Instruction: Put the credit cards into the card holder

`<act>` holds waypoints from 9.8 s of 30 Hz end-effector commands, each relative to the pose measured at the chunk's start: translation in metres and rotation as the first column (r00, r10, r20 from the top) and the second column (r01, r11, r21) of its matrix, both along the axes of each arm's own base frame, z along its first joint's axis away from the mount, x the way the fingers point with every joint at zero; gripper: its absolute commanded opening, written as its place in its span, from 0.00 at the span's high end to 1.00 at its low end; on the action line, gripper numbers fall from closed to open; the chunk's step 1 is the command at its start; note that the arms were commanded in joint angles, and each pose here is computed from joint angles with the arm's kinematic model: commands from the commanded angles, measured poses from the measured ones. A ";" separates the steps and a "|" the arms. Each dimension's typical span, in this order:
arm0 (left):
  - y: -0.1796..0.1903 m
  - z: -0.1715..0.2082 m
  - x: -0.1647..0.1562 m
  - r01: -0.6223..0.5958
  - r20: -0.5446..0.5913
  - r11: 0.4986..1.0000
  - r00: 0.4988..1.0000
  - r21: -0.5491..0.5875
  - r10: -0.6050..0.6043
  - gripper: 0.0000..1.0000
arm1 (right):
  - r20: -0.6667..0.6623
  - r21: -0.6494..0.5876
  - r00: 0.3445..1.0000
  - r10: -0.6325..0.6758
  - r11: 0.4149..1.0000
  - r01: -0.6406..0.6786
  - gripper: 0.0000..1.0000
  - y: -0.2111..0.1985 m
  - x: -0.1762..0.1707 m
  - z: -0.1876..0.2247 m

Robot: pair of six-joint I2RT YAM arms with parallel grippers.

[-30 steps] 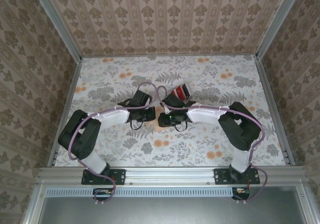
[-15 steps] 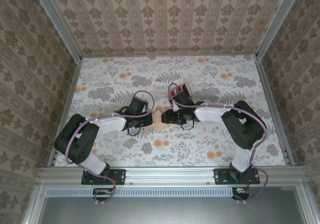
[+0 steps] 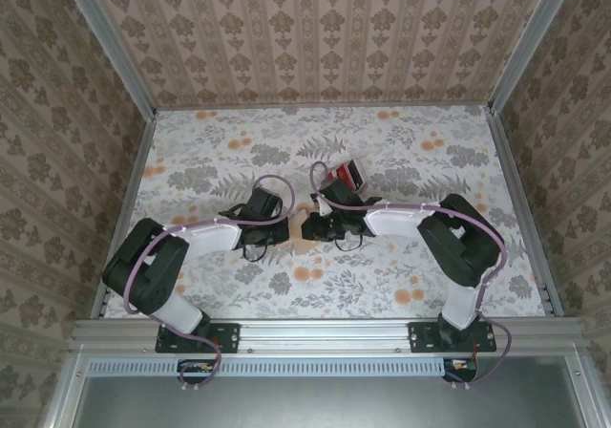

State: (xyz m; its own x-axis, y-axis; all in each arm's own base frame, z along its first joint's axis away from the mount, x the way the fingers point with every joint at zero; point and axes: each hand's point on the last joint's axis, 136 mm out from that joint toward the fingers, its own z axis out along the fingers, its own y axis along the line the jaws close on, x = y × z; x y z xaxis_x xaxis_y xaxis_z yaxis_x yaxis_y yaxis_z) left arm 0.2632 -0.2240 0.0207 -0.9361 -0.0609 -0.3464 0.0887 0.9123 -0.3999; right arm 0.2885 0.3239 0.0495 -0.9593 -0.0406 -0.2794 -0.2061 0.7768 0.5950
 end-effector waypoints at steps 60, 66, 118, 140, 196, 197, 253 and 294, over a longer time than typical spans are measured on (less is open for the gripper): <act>-0.025 0.030 0.014 0.066 0.028 0.985 0.998 -0.158 -0.063 0.99 | 0.345 -0.185 0.931 -0.116 0.964 0.188 0.36 -0.074 0.025 0.087; -0.038 0.026 0.021 0.082 0.017 0.990 0.997 -0.112 -0.081 1.00 | 0.329 -0.061 0.897 -0.297 0.941 0.334 0.34 -0.140 0.033 0.094; -0.062 0.021 -0.002 0.118 0.193 0.989 0.972 0.085 -0.132 0.99 | 0.230 -0.202 0.973 -0.005 0.978 0.052 0.66 -0.125 0.010 0.016; -0.061 0.010 -0.003 0.113 0.171 0.987 0.976 0.110 -0.131 1.00 | 0.151 -0.171 0.987 0.048 0.985 -0.022 0.80 -0.110 0.007 0.002; -0.058 0.035 -0.013 0.086 0.201 0.995 0.975 0.044 -0.093 0.96 | 0.127 -0.109 0.969 0.210 0.974 -0.197 0.90 -0.064 -0.014 0.001; -0.056 0.031 -0.016 0.085 0.186 0.995 0.978 0.045 -0.092 0.96 | 0.129 -0.118 0.970 0.207 0.974 -0.193 0.90 -0.066 -0.014 0.000; -0.089 0.018 -0.002 0.135 0.107 0.984 0.987 -0.113 -0.123 0.95 | 0.135 -0.206 0.962 0.239 0.956 -0.209 0.90 -0.068 -0.015 0.000; -0.081 0.009 -0.009 0.150 0.115 0.981 0.984 -0.125 -0.136 0.95 | 0.099 -0.450 0.962 0.255 0.873 -0.185 0.88 -0.083 -0.014 0.002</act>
